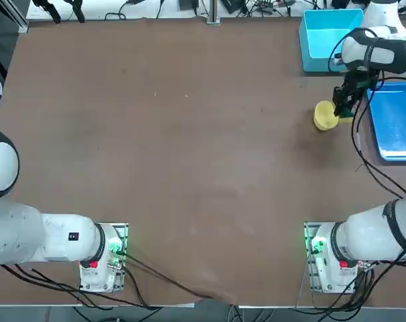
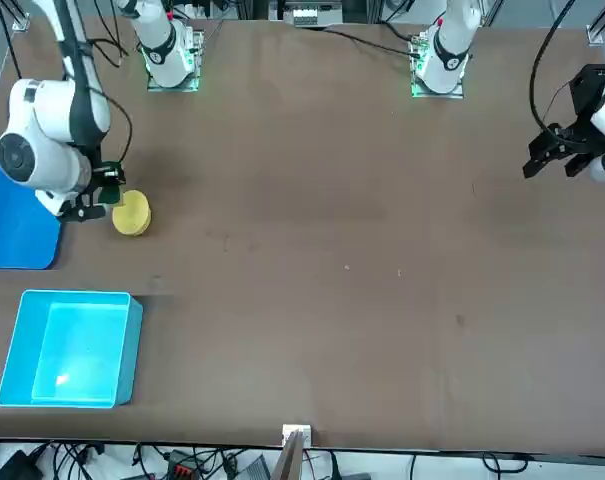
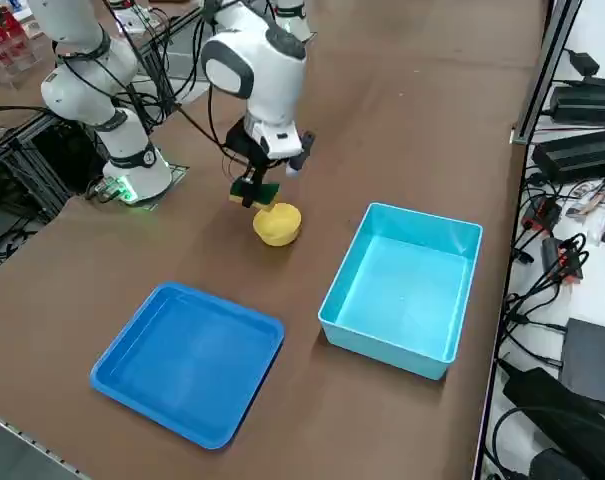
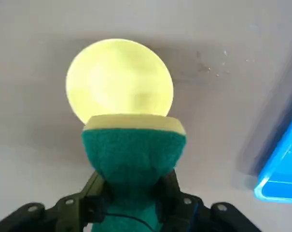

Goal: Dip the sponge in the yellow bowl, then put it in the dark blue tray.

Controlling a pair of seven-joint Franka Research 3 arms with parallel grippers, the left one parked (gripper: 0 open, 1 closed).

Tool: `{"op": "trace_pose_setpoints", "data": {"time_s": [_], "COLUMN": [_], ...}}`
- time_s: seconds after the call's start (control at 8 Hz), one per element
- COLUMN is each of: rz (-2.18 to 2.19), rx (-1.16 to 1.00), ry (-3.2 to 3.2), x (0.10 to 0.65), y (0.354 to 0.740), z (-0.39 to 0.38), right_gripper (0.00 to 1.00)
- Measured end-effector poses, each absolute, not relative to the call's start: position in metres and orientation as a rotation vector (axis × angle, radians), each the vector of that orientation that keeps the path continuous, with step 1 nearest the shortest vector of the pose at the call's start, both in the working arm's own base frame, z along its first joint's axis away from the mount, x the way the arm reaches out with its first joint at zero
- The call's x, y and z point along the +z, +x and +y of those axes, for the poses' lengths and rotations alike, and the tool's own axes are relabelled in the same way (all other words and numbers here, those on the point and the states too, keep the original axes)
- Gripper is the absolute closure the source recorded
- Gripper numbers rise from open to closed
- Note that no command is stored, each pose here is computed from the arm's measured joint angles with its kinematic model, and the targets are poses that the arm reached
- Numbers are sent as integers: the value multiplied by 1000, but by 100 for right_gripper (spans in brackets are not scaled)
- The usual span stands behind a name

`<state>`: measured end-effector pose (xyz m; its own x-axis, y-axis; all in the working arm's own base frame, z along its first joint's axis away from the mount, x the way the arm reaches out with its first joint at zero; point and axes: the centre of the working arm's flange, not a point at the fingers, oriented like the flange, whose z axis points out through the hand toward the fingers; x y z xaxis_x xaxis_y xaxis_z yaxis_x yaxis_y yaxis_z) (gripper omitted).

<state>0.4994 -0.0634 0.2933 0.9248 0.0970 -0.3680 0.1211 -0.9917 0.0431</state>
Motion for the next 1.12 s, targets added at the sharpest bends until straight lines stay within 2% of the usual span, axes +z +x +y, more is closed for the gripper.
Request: {"op": "trace_pose_setpoints", "data": {"time_s": [0.62,1.12], "rz": [133,137], "rx": [-666,-661], "ry": [3061,3061], "x": [246,237], "y": [519,536], "z": [-53,-52], "right_gripper": [50,51]}}
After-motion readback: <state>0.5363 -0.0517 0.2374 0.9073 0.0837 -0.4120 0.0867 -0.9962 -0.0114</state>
